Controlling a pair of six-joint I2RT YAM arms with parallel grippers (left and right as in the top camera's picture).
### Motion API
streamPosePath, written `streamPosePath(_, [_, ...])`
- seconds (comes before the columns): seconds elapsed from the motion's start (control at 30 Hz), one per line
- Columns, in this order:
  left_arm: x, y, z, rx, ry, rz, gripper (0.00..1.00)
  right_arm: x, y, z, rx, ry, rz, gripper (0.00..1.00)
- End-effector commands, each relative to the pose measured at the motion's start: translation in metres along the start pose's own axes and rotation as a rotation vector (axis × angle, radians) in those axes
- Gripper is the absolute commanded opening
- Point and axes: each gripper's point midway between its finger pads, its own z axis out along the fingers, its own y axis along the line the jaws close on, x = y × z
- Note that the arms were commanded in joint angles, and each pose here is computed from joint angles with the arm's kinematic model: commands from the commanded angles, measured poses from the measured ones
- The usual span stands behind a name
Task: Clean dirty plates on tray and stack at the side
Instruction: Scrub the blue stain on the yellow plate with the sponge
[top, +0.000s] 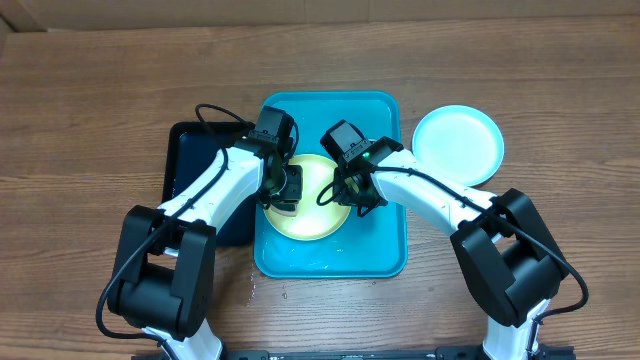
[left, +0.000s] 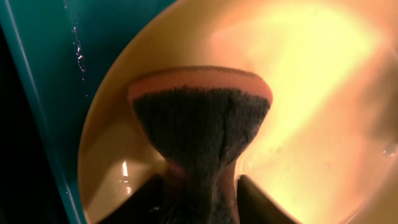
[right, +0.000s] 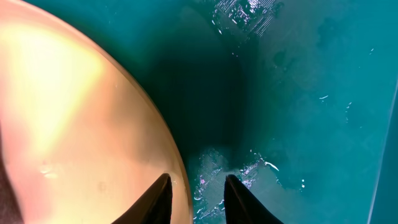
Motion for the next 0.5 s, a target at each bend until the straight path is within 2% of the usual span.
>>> streamPosePath(0.0, [-0.015, -0.005, -0.009, 0.003, -0.035, 0.031, 0.31, -0.003, 0.003, -0.008, -0.018, -0.018, 0.001, 0.3])
streamPosePath(0.47, [-0.005, -0.001, -0.002, -0.059, -0.022, 0.055, 0.28, -0.001, 0.006, -0.008, -0.036, -0.003, 0.0, 0.22])
